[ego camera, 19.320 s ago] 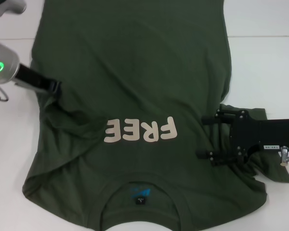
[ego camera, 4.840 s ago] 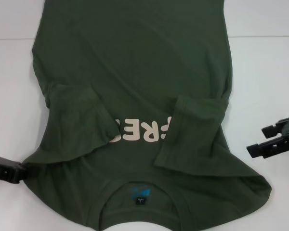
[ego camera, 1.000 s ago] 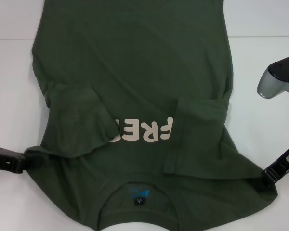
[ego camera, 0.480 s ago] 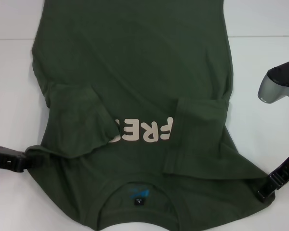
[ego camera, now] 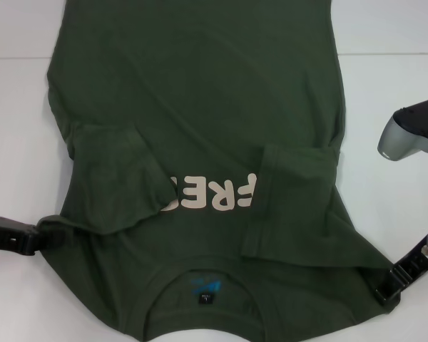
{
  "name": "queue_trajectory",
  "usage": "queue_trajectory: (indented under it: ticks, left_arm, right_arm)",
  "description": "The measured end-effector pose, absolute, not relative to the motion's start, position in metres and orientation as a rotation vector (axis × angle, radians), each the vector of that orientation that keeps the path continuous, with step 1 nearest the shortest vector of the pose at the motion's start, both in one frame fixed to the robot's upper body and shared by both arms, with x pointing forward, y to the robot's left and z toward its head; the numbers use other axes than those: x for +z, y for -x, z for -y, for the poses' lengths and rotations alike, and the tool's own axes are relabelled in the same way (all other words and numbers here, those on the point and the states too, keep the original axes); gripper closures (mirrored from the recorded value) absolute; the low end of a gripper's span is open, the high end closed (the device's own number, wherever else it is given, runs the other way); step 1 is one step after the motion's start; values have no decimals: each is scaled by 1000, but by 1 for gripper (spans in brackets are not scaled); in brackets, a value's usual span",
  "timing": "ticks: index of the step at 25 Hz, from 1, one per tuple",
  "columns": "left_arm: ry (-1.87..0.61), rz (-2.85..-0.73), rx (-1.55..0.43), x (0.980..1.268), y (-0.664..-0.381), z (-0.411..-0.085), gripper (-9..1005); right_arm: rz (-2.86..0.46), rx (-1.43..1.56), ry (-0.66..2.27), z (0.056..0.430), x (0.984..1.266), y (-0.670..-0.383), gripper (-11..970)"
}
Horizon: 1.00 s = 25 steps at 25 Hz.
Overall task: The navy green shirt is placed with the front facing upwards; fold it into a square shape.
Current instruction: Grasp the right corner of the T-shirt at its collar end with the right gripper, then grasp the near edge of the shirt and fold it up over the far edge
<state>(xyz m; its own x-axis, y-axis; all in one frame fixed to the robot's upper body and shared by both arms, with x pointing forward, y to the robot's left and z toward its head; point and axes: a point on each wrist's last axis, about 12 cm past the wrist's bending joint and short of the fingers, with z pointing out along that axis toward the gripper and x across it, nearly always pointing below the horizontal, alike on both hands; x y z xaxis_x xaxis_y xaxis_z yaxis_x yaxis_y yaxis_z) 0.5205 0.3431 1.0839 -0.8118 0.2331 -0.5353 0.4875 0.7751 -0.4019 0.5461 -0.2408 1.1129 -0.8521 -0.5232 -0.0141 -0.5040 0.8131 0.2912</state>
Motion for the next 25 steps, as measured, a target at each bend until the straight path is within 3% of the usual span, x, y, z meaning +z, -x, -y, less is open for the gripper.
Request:
queue_trajectory:
  ticks: [4, 9, 15, 25]
  left_arm:
    - [-543, -2504, -745, 1084, -520, -343, 958]
    - [-544, -2504, -746, 1084, -520, -343, 959]
    - [-543, -2505, -750, 1083, -519, -343, 959]
    - [-533, -2502, -744, 1081, -522, -344, 958]
  right_arm:
    - [2923, -439, -816, 243, 1111, -544, 404]
    - [2917, -440, -808, 244, 1111, -542, 664]
    - [2922, -436, -802, 247, 1112, -542, 895]
    - [3005, -415, -842, 256, 1131, -545, 942]
